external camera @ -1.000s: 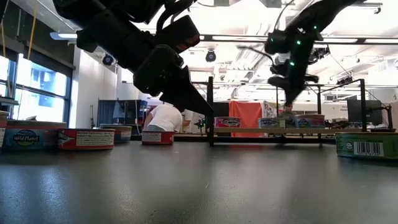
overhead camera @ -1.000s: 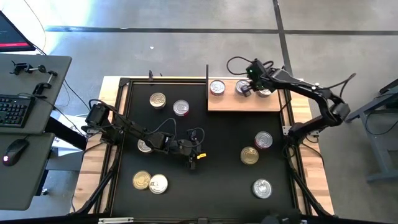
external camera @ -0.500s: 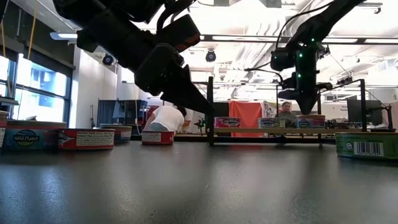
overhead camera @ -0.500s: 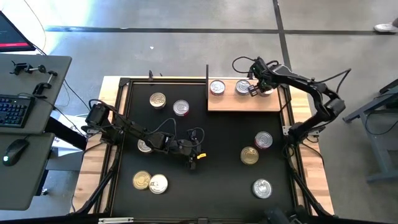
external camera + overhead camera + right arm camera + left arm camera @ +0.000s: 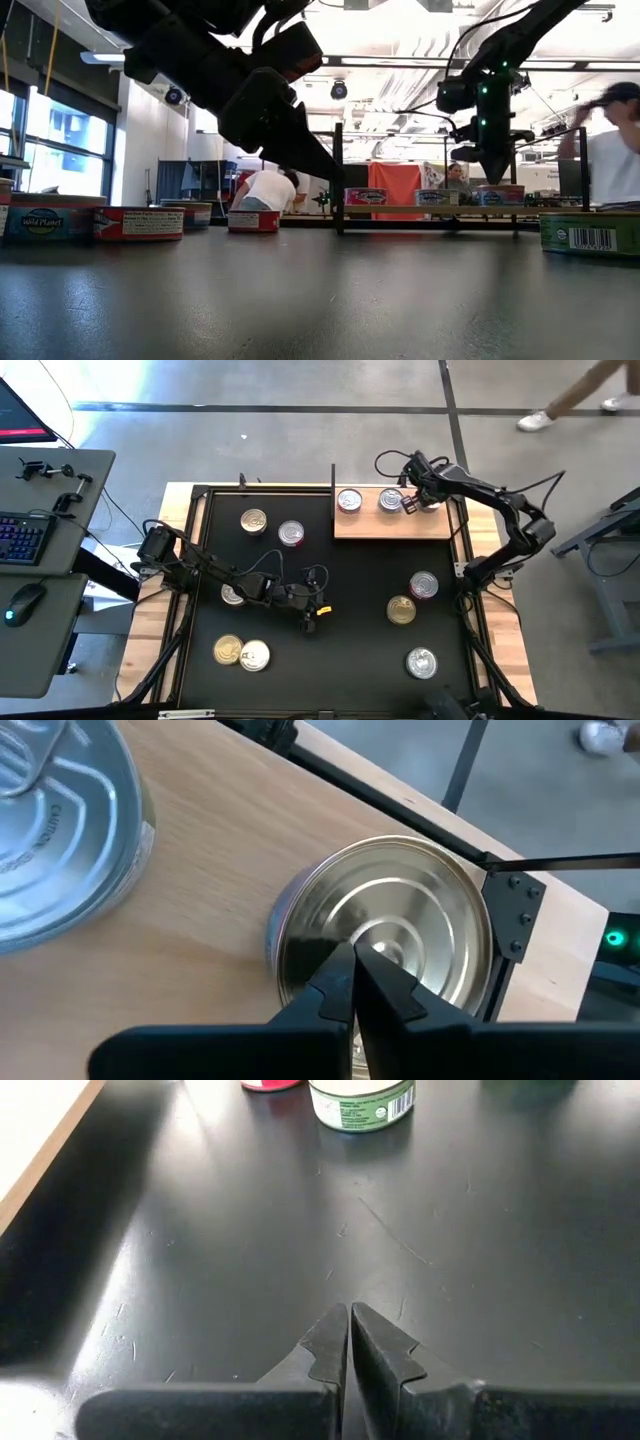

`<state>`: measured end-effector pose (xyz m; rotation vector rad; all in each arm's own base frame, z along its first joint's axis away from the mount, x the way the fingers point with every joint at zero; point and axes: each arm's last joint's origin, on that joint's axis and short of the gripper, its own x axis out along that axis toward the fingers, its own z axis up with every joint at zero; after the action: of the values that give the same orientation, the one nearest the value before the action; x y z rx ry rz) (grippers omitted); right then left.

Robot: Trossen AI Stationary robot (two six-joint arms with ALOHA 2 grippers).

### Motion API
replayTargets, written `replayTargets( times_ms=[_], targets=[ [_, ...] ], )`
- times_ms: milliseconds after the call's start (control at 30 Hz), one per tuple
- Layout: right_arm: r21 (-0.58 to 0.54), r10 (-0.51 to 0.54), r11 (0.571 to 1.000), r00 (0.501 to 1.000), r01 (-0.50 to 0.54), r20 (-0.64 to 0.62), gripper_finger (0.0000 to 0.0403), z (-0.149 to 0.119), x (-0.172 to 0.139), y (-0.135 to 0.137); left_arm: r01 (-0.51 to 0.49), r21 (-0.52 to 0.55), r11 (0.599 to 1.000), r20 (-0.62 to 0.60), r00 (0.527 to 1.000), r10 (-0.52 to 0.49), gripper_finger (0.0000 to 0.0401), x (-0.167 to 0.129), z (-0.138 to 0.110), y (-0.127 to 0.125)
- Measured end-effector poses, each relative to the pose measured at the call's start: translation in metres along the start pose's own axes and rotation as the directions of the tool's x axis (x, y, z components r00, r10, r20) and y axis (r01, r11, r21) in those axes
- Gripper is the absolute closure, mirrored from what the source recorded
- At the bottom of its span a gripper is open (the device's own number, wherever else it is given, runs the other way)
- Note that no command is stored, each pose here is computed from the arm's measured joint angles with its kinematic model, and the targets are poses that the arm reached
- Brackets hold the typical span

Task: Stack canned seafood by type on shelf
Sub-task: Adjust the green and blue tuna cans on the shelf, then put the red tuna can on the shelf aligned with the other red tuna can

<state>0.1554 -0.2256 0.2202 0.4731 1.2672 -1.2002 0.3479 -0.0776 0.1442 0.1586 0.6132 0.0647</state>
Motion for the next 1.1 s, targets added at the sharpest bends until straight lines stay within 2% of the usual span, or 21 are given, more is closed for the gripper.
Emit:
replayTargets(
  times_ms=[167, 267, 433, 567, 667, 733, 867, 933, 1000, 1033, 1100],
  targets=[
    [0.008, 0.010, 1.000, 0.998, -0.011, 0.068, 0.0403, -0.002, -0.017, -0.005, 0.000, -0.002, 1.000, 0.005, 1.000, 0.000, 0.0390, 0.000, 0.000, 0.000],
    [-0.014, 0.055, 0.998, 0.988, -0.054, 0.143, 0.0403, -0.004, -0.034, 0.003, 0.000, -0.002, 1.000, 0.007, 1.000, 0.000, 0.0390, 0.000, 0.001, 0.000],
    [-0.203, 0.224, 0.964, 0.932, -0.170, 0.284, 0.0403, -0.023, -0.062, 0.052, -0.068, 0.001, 0.998, 0.007, 0.998, 0.068, 0.0390, -0.001, 0.001, 0.000],
    [-0.340, 0.375, 0.905, 0.856, -0.255, 0.357, 0.0403, -0.059, -0.072, 0.097, -0.170, 0.045, 0.984, 0.006, 0.985, 0.170, 0.0390, -0.004, 0.000, -0.005],
    [-0.414, 0.496, 0.846, 0.779, -0.335, 0.382, 0.0403, -0.095, -0.071, 0.127, -0.213, 0.106, 0.971, -0.008, 0.977, 0.215, 0.0390, -0.006, -0.003, -0.011],
    [-0.464, 0.580, 0.795, 0.711, -0.390, 0.398, 0.0403, -0.121, -0.070, 0.146, -0.254, 0.137, 0.958, -0.021, 0.966, 0.259, 0.0390, -0.009, -0.005, -0.013],
    [-0.561, 0.723, 0.686, 0.525, -0.464, 0.449, 0.0403, -0.171, -0.073, 0.174, -0.370, 0.171, 0.913, -0.032, 0.924, 0.381, 0.0390, -0.023, -0.001, -0.011],
    [-0.585, 0.766, 0.643, 0.424, -0.494, 0.484, 0.0403, -0.193, -0.077, 0.182, -0.419, 0.152, 0.895, -0.029, 0.903, 0.428, 0.0390, -0.035, 0.005, -0.006],
    [-0.576, 0.769, 0.633, 0.329, -0.518, 0.549, 0.0403, -0.211, -0.081, 0.187, -0.432, 0.125, 0.893, -0.046, 0.897, 0.440, 0.0393, -0.048, 0.010, 0.001],
    [-0.554, 0.752, 0.640, 0.288, -0.532, 0.592, 0.0403, -0.218, -0.083, 0.189, -0.430, 0.112, 0.896, -0.052, 0.898, 0.437, 0.0395, -0.054, 0.013, 0.005],
    [-0.512, 0.705, 0.670, 0.247, -0.537, 0.665, 0.0403, -0.230, -0.082, 0.193, -0.423, 0.103, 0.900, -0.080, 0.899, 0.431, 0.0399, -0.065, 0.015, 0.013]
  ],
)
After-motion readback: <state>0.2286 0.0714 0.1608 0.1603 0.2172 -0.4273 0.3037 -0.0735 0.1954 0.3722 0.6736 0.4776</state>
